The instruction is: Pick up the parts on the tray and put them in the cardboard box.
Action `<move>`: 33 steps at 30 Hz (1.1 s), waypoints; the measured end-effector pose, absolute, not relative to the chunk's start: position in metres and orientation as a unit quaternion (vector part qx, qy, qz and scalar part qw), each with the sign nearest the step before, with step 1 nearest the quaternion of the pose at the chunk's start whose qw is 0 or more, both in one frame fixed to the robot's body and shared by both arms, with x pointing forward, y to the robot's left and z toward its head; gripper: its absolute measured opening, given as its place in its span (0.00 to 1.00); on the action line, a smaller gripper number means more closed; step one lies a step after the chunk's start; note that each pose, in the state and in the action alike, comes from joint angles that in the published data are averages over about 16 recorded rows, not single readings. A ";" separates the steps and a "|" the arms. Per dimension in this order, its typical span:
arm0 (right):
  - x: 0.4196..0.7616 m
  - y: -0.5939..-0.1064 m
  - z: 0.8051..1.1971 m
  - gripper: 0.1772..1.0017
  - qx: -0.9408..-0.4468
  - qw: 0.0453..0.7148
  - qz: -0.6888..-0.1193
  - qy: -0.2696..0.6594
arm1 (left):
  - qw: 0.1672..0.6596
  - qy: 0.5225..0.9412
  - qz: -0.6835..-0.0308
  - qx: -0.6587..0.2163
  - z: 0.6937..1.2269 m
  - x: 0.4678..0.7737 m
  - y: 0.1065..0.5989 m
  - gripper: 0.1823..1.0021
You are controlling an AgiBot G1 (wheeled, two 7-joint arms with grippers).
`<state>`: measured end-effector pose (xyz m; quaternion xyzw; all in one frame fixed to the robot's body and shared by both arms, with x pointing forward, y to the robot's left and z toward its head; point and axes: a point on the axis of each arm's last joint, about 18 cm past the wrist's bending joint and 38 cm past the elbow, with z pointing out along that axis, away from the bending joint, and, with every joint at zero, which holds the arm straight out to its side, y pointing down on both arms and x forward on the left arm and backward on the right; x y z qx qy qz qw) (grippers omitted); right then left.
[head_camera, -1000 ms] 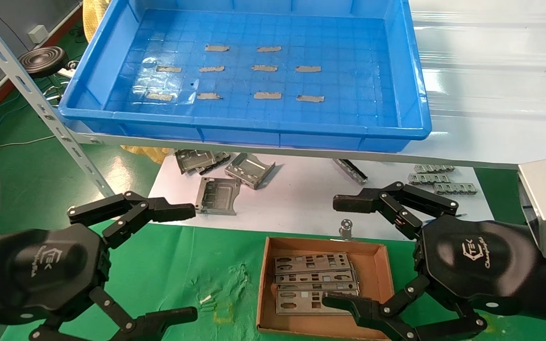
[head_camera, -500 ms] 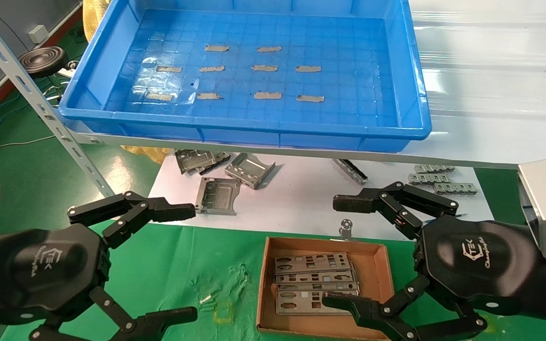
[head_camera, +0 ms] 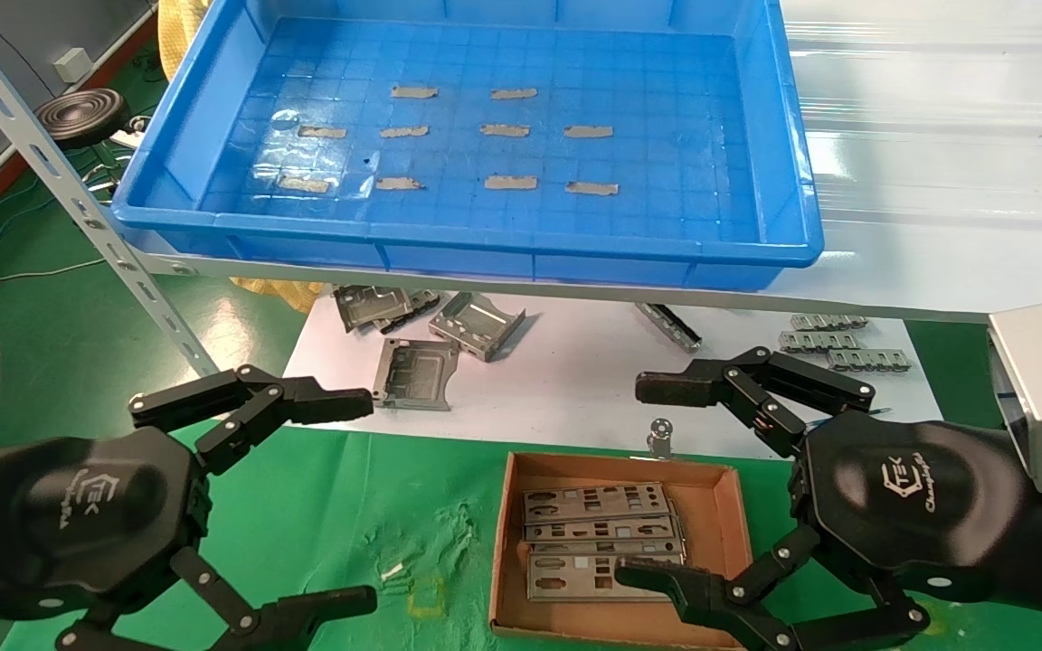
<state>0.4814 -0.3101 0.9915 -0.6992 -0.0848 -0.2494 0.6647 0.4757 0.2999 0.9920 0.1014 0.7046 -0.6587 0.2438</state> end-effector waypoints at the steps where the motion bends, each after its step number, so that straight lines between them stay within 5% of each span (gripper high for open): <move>1: 0.481 -0.310 0.992 1.00 -0.699 0.665 -0.249 -0.085 | 0.244 0.705 -0.659 0.101 0.992 0.476 0.300 1.00; 33: 0.481 -0.310 0.992 1.00 -0.699 0.665 -0.249 -0.085 | 0.244 0.705 -0.659 0.101 0.992 0.476 0.300 1.00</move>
